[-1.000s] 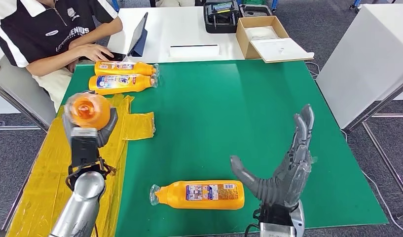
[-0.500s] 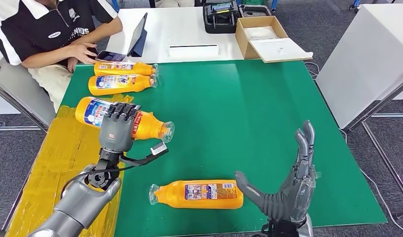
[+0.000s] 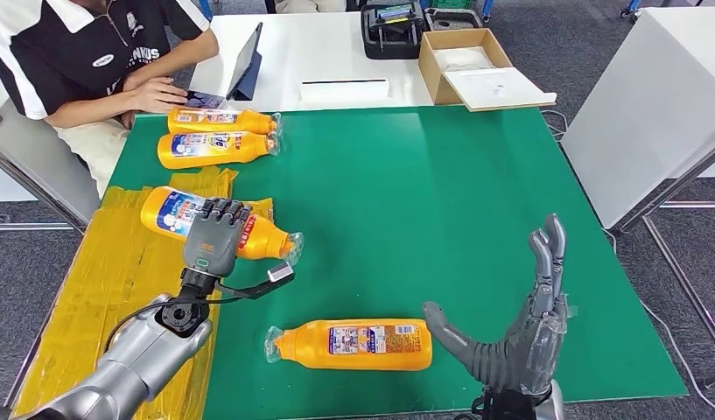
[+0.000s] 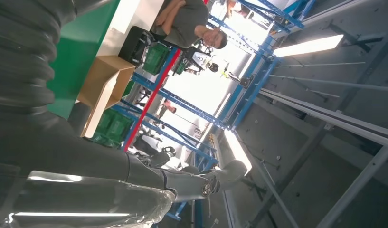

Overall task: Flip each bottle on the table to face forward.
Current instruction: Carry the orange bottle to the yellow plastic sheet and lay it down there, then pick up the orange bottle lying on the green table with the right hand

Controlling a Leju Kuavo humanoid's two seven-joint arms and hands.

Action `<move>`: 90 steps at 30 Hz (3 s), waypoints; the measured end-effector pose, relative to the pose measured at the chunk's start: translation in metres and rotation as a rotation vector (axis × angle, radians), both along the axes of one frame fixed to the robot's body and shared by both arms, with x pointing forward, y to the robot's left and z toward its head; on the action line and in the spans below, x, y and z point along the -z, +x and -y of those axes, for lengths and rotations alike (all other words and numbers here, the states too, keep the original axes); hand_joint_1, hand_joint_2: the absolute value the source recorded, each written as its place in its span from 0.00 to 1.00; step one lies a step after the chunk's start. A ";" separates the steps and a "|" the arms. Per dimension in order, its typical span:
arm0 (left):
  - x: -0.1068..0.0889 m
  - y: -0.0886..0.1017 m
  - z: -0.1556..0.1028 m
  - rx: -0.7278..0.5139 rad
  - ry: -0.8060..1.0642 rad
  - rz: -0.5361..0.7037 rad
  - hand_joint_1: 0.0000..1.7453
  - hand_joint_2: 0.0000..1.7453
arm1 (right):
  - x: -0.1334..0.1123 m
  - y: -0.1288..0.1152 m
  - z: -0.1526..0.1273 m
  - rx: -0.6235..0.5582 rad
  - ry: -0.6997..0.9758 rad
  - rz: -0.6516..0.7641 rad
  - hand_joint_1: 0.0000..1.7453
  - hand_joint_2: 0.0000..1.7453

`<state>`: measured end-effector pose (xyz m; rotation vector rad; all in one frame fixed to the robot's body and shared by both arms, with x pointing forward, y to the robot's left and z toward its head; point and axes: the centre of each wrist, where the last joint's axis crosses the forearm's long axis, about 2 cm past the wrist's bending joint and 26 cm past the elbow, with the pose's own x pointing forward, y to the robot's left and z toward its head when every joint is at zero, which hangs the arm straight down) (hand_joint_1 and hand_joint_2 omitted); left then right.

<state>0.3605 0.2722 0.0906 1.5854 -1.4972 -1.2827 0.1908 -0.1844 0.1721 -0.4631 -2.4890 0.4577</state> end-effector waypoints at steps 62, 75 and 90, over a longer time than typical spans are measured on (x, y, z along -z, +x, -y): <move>0.008 0.017 -0.020 -0.306 -0.217 -0.374 0.00 1.00 | -0.001 0.003 0.003 0.049 -0.101 -0.056 0.00 1.00; -0.048 -0.029 -0.030 0.088 -1.094 -0.046 0.00 1.00 | 0.034 0.010 -0.019 0.116 -0.687 -0.426 0.00 1.00; -0.076 -0.013 0.031 0.232 -1.096 -0.047 0.00 1.00 | 0.082 -0.005 -0.031 0.016 -0.913 -0.619 0.00 1.00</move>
